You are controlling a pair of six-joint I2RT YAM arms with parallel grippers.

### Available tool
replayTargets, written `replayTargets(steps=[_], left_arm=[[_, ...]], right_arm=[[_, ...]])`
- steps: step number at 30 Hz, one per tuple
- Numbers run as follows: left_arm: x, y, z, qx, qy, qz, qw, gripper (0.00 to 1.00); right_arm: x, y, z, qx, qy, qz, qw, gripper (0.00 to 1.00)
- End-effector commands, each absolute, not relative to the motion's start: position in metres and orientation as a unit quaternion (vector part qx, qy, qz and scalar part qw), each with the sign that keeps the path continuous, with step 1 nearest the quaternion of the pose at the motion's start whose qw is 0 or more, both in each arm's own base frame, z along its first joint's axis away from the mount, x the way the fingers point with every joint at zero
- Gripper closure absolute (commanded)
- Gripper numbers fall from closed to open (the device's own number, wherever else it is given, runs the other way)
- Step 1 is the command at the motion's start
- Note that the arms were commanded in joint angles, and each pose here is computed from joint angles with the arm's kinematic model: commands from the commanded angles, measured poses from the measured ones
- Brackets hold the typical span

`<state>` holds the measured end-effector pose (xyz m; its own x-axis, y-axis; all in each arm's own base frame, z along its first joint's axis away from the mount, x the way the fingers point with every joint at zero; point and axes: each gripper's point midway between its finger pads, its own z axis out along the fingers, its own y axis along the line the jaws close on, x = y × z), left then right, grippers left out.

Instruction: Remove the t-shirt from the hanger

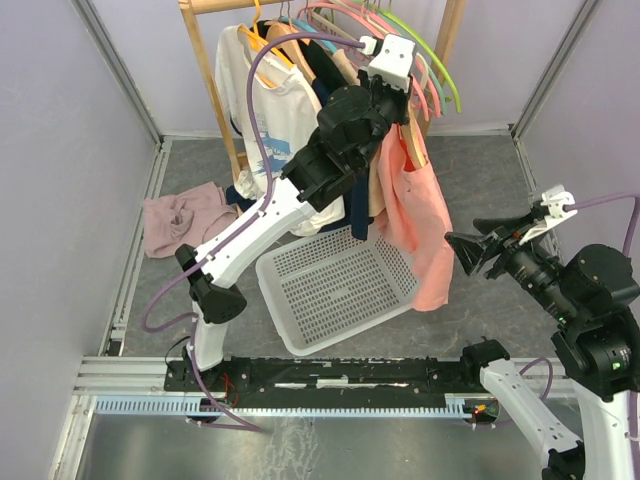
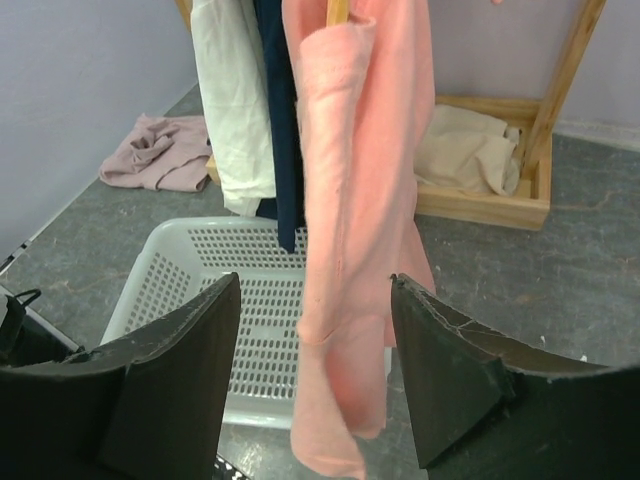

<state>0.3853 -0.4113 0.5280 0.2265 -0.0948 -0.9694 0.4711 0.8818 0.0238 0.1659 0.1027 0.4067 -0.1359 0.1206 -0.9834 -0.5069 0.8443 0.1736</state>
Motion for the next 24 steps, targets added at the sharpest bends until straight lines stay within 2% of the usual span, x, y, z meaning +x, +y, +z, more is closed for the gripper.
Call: replayTargets(steps=[1,7,10,13,17,19,24], left_arm=[[0.383,-0.379,0.586,0.093,0.542,-0.190,0.814,0.97],[0.387,-0.374,0.594,0.081,0.534,-0.190,0.820,0.97],[0.386,-0.374,0.594,0.084,0.535,-0.189,0.819,0.97],[0.387,-0.372,0.594,0.083,0.535,-0.188,0.819,0.97],[0.387,-0.370,0.596,0.080,0.534,-0.186,0.821,0.97],[0.389,-0.366,0.598,0.074,0.532,-0.182,0.824,0.97],[0.395,-0.353,0.603,0.059,0.532,-0.162,0.829,0.97]], right_arm=[[0.162,0.104,0.392,-0.135,0.729,0.248,0.624,0.32],[0.166,0.101,0.363,-0.121,0.755,0.238,0.599,0.34],[0.170,0.097,0.350,-0.112,0.767,0.226,0.590,0.38],[0.175,0.095,0.341,-0.107,0.773,0.218,0.586,0.50],[0.180,0.094,0.336,-0.100,0.781,0.212,0.579,0.85],[0.181,0.089,0.332,-0.089,0.786,0.204,0.577,0.97],[0.185,0.070,0.313,-0.015,0.808,0.172,0.563,0.99]])
